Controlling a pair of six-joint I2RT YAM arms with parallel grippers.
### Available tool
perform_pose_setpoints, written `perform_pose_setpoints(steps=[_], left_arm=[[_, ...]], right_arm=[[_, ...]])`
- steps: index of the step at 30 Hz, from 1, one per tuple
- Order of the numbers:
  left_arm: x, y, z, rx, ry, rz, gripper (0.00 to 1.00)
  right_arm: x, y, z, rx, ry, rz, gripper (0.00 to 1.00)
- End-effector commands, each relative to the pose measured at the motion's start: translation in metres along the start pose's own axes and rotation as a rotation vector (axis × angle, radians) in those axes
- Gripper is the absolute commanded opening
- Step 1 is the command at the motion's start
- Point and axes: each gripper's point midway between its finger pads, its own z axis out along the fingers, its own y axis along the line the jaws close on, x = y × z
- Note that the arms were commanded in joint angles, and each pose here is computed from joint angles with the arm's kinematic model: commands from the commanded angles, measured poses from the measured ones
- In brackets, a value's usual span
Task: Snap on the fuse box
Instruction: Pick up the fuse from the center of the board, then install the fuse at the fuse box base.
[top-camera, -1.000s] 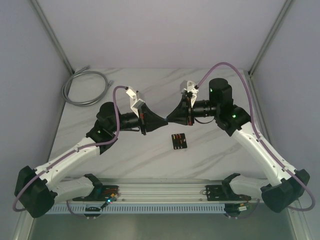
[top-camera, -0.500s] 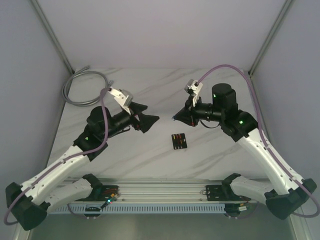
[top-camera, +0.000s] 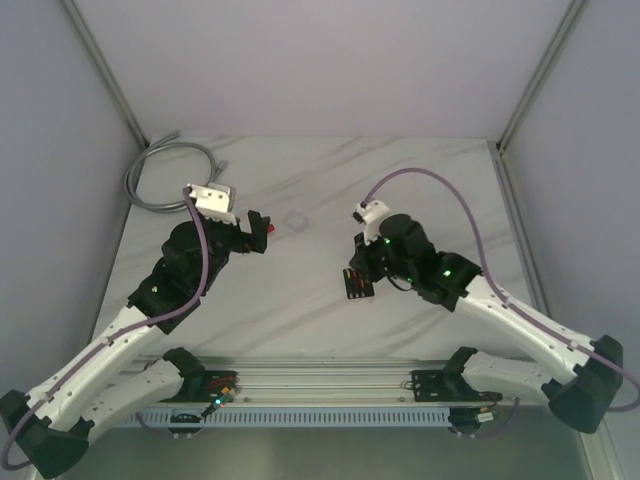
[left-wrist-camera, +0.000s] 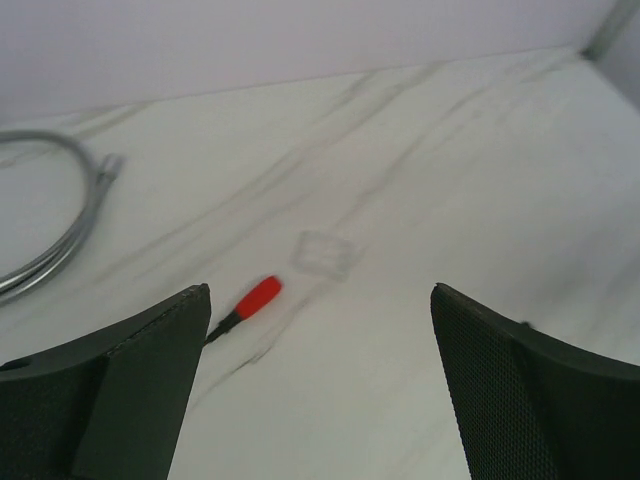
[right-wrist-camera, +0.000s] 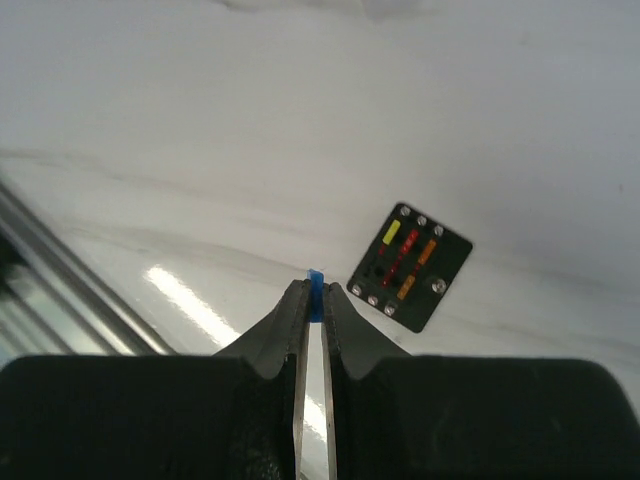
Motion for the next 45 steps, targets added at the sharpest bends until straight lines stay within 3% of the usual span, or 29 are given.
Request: perform_pose_setpoints(steps=[1,4,20,45], left_arm=[[0.029,0.049,-0.003,-0.241,0.055,0.042,1.00],[0.037,0.062,-0.002,-0.309,0.071,-0.001,1.00],[0.024,0.077,-0.013,-0.356,0.017,-0.046,1.00],[0.023,0.079,-0.016,-0.358,0.009,-0.054,1.00]], right_arm=[[0.012,-0.018,0.024,0.181,-0.017,0.024,0.00],[0.036,-0.020,0.040,0.241,0.023,0.009,0.00],[0.101,-0.034,0.087,0.438,0.123,0.041,0.00],[0.113,-0.047,0.097,0.585,0.147,0.078,0.00]])
